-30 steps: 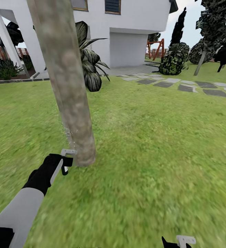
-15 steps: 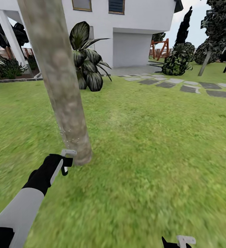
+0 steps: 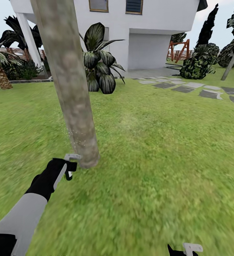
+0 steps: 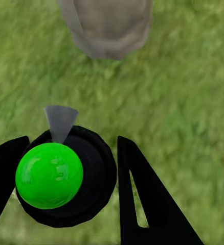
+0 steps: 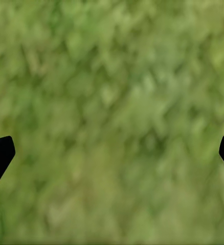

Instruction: In the garden, pick up the pesticide atomizer on the floor and spray pesticide onto both trees until each tree trunk is fully covered.

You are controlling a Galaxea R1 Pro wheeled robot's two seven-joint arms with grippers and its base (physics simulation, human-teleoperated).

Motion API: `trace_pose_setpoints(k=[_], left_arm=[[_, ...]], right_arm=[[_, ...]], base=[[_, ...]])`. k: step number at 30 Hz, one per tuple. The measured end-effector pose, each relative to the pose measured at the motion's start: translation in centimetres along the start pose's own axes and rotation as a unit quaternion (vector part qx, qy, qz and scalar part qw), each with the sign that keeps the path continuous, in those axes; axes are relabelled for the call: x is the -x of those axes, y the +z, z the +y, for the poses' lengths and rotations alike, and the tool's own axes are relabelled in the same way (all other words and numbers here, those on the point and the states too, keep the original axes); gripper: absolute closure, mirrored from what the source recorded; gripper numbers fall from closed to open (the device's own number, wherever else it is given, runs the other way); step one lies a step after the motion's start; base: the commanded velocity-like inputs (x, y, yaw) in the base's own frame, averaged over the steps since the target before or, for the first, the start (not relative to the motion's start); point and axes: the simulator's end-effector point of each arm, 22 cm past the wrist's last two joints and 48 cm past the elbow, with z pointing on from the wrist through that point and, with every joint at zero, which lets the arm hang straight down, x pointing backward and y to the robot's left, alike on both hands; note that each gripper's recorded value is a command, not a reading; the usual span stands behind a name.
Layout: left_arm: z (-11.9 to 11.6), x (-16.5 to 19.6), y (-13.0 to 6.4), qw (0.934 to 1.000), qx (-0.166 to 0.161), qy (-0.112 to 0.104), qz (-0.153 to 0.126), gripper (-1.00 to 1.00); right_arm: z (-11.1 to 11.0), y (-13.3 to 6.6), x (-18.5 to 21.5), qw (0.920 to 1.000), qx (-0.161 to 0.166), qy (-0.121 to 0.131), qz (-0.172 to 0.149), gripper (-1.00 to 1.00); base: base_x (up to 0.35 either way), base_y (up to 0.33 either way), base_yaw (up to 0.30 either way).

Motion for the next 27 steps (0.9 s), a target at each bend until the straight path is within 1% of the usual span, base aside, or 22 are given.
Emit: trace_pose_setpoints(k=[2, 4, 5, 7, 8, 10, 11, 12, 13, 14, 16, 17, 18, 19, 21, 22, 24, 26, 27], left_arm=[[-2.8, 1.2, -0.5, 0.9999, -0.006, -0.002, -0.009, 1.00], [-4.7, 2.6, -1.1, 0.9998, -0.004, -0.005, -0.019, 1.00], [-5.3, 3.5, -1.4, 0.9997, -0.006, -0.006, -0.025, 1.00], [-5.8, 5.3, -2.1, 0.9992, -0.008, -0.009, -0.037, 1.00], [-5.8, 5.9, -2.3, 0.9991, -0.008, -0.009, -0.042, 1.00], [-4.9, 7.5, -3.0, 0.9983, -0.002, -0.013, -0.057, 1.00], [-4.0, 8.2, -3.4, 0.9978, 0.000, -0.022, -0.063, 1.00], [-2.7, 8.5, -3.6, 0.9971, 0.002, -0.044, -0.062, 1.00], [-1.4, 8.7, -3.7, 0.9964, 0.006, -0.060, -0.059, 1.00], [-1.0, 8.8, -3.7, 0.9961, 0.005, -0.066, -0.059, 1.00], [-1.0, 9.3, -4.0, 0.9960, 0.003, -0.068, -0.059, 1.00], [-1.8, 9.3, -4.1, 0.9963, -0.003, -0.067, -0.053, 1.00], [-2.8, 9.8, -4.4, 0.9964, -0.010, -0.064, -0.054, 1.00], [-3.7, 10.4, -4.8, 0.9965, -0.015, -0.058, -0.058, 1.00], [-4.5, 11.4, -5.5, 0.9965, -0.018, -0.048, -0.065, 1.00], [-4.4, 12.0, -6.3, 0.9970, -0.017, -0.045, -0.062, 1.00], [-3.5, 12.6, -7.1, 0.9970, -0.010, -0.044, -0.063, 1.00], [-1.6, 13.2, -7.7, 0.9964, 0.005, -0.045, -0.071, 1.00], [0.1, 13.2, -7.7, 0.9961, 0.017, -0.046, -0.073, 1.00]], right_arm=[[0.0, 0.0, 0.0, 1.0000, 0.000, 0.000, 0.000, -1.00], [0.0, 0.0, 0.0, 1.0000, 0.000, 0.000, 0.000, -1.00], [0.0, 0.0, 0.0, 1.0000, 0.000, 0.000, 0.000, -1.00], [0.0, 0.0, 0.0, 1.0000, 0.000, 0.000, 0.000, -1.00], [0.0, 0.0, 0.0, 1.0000, 0.000, 0.000, 0.000, -1.00], [0.0, 0.0, 0.0, 1.0000, 0.000, 0.000, 0.000, -1.00], [0.0, 0.0, 0.0, 1.0000, 0.000, 0.000, 0.000, -1.00], [0.0, 0.0, 0.0, 1.0000, 0.000, 0.000, 0.000, -1.00], [0.0, 0.0, 0.0, 1.0000, 0.000, 0.000, 0.000, -1.00], [0.0, 0.0, 0.0, 1.0000, 0.000, 0.000, 0.000, -1.00], [0.0, 0.0, 0.0, 1.0000, 0.000, 0.000, 0.000, -1.00], [0.0, 0.0, 0.0, 1.0000, 0.000, 0.000, 0.000, -1.00], [0.0, 0.0, 0.0, 1.0000, 0.000, 0.000, 0.000, -1.00], [0.0, 0.0, 0.0, 1.0000, 0.000, 0.000, 0.000, -1.00], [0.0, 0.0, 0.0, 1.0000, 0.000, 0.000, 0.000, -1.00], [0.0, 0.0, 0.0, 1.0000, 0.000, 0.000, 0.000, -1.00], [0.0, 0.0, 0.0, 1.0000, 0.000, 0.000, 0.000, -1.00], [0.0, 0.0, 0.0, 1.0000, 0.000, 0.000, 0.000, -1.00], [0.0, 0.0, 0.0, 1.0000, 0.000, 0.000, 0.000, -1.00]], base=[[0.000, 0.000, 0.001], [0.000, 0.000, 0.000], [0.000, 0.000, 0.000], [0.000, 0.000, 0.000], [0.000, 0.000, 0.000], [0.000, 0.000, 0.000], [0.000, 0.000, 0.000], [0.000, 0.000, 0.000], [0.000, 0.000, 0.000], [0.000, 0.000, 0.000], [0.000, 0.000, 0.000], [0.000, 0.000, 0.000], [0.000, 0.000, 0.000], [0.000, 0.000, 0.000], [0.000, 0.000, 0.000], [0.000, 0.000, 0.000], [0.000, 0.000, 0.000], [0.000, 0.000, 0.000], [0.000, 0.000, 0.000]])
